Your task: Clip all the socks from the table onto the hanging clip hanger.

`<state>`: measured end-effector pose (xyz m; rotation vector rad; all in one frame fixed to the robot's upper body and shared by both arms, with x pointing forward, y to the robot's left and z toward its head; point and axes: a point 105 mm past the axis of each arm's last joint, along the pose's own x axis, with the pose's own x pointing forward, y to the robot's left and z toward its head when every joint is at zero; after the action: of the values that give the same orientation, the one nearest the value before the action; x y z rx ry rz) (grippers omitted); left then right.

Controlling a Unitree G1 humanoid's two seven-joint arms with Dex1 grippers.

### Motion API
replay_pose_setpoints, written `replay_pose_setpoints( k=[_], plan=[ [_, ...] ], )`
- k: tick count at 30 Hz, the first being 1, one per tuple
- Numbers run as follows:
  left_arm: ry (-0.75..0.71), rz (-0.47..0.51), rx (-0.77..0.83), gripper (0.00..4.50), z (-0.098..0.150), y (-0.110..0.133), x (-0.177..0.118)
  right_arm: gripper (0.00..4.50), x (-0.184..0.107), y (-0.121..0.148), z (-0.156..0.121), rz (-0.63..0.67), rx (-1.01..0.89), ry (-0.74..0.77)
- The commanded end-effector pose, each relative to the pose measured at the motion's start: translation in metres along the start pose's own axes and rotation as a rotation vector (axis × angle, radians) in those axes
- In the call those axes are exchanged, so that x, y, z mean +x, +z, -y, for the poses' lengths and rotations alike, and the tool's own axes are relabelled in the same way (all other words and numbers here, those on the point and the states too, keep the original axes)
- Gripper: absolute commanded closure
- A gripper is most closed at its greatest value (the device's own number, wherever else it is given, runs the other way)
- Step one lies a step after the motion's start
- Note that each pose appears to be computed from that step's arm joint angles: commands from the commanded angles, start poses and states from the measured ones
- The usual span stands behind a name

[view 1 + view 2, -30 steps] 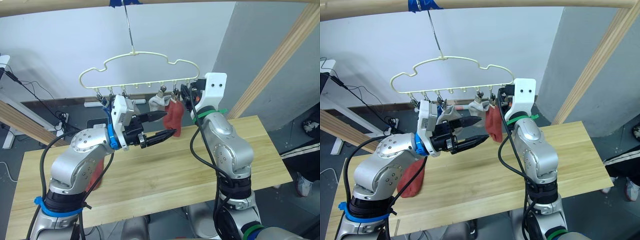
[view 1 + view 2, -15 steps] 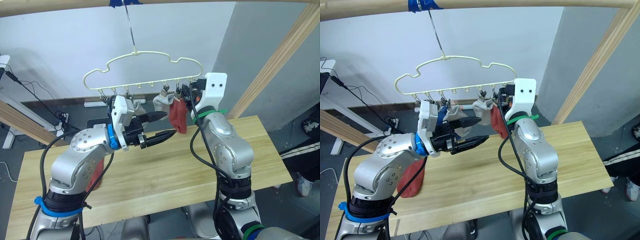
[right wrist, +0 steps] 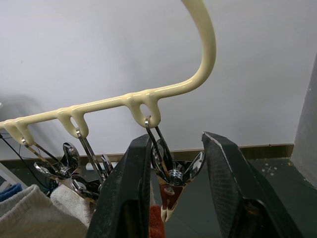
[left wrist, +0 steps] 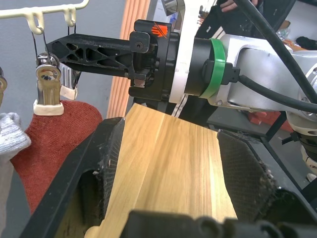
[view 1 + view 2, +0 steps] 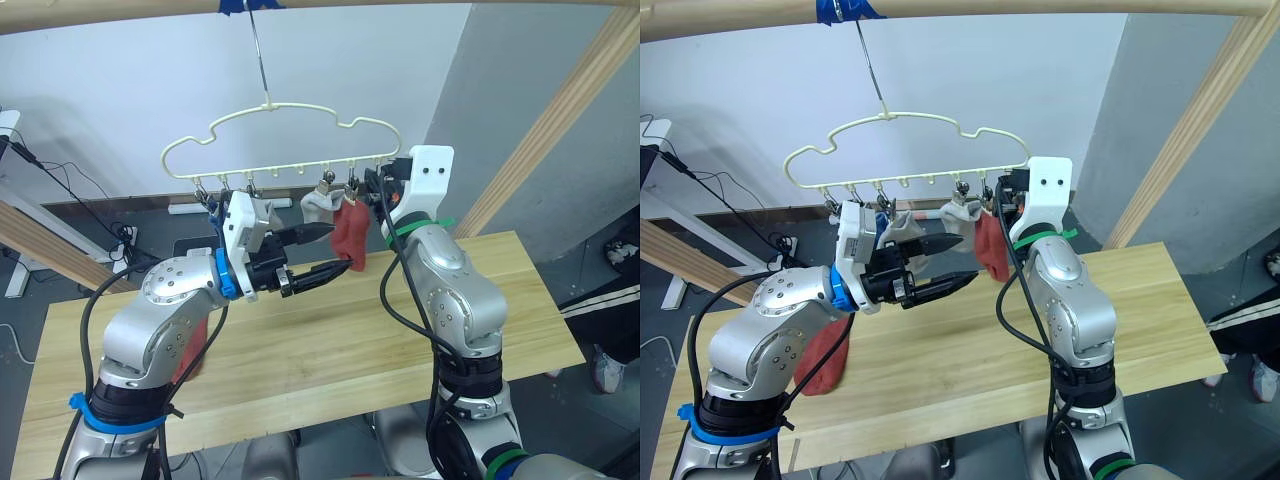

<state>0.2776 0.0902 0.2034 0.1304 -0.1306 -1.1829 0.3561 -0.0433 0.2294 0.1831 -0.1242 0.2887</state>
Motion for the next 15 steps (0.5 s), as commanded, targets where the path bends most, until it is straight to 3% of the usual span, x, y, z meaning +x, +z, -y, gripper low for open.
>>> replay_pose_setpoints(
  k=[1, 15],
  plan=[
    [-0.015, 0.018, 0.023, 1.18, 0.0038, 0.0052, 0.0026, 2.85, -0.003, 0.0104, -0.0061, 0.05, 0.026, 0.004],
    [-0.015, 0.019, 0.023, 1.18, 0.0039, 0.0045, 0.0034, 2.85, -0.0048, 0.0096, -0.0048, 0.041, 0.073, -0.035]
  ],
)
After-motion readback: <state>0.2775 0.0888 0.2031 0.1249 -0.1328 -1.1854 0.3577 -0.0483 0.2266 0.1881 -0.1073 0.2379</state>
